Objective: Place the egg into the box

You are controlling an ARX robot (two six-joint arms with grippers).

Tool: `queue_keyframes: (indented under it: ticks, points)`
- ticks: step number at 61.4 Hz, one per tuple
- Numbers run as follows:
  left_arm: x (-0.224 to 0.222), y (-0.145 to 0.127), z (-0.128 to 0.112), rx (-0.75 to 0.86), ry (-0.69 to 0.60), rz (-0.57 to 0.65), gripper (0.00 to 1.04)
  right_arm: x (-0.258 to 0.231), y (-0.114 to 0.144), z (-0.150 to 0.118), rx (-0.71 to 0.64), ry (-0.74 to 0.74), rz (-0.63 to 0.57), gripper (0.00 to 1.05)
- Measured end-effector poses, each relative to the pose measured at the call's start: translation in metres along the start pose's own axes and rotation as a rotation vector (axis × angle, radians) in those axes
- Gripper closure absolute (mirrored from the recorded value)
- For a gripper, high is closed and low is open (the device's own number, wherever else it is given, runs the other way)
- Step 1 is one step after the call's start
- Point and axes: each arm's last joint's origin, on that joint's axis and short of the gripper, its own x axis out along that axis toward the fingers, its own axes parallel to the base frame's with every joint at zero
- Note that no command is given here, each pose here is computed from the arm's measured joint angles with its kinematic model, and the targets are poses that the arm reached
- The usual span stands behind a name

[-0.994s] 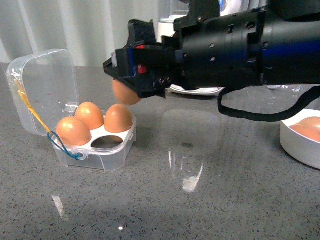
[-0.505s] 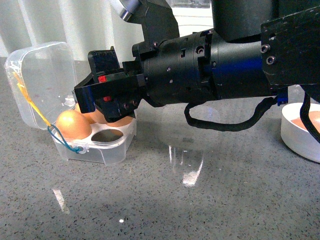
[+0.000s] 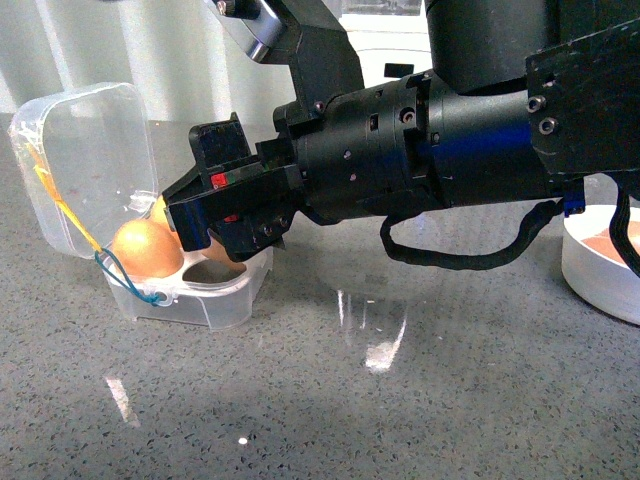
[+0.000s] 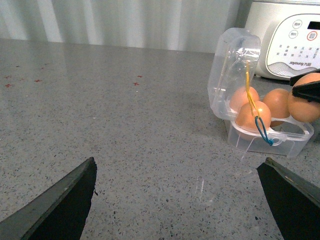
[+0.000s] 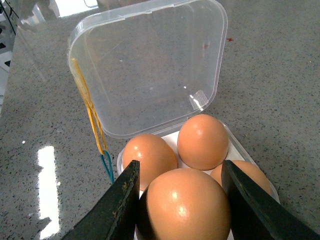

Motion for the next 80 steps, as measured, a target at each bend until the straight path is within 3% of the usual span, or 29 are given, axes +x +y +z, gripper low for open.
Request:
queue_keyframes:
  ticks: [4, 8, 23, 41, 49, 57, 71, 80]
  points:
    - [0.000, 0.000, 0.000, 0.000, 0.000, 0.000, 0.07, 0.000, 0.000, 0.000, -0.002, 0.001, 0.001, 0.57]
    - [0.000, 0.000, 0.000, 0.000, 0.000, 0.000, 0.07, 0.000, 0.000, 0.000, -0.001, 0.001, 0.003, 0.43]
    - [0.000, 0.000, 0.000, 0.000, 0.000, 0.000, 0.07, -0.002, -0.003, 0.000, 0.003, 0.001, -0.004, 0.06]
    - [0.000, 0.000, 0.000, 0.000, 0.000, 0.000, 0.07, -0.017, -0.010, 0.012, -0.007, -0.042, -0.044, 0.07]
    - [0.000, 0.000, 0.000, 0.000, 0.000, 0.000, 0.07, -0.039, -0.019, 0.020, -0.005, -0.075, -0.128, 0.07]
    - [0.000, 0.000, 0.000, 0.000, 0.000, 0.000, 0.07, -0.072, -0.032, 0.024, -0.001, -0.098, -0.322, 0.07]
    - [0.000, 0.000, 0.000, 0.000, 0.000, 0.000, 0.07, -0.162, -0.056, 0.016, -0.063, -0.108, -0.932, 0.07]
    - [0.000, 0.000, 0.000, 0.000, 0.000, 0.000, 0.07, -0.225, -0.051, 0.010, -0.083, -0.144, -1.142, 0.07]
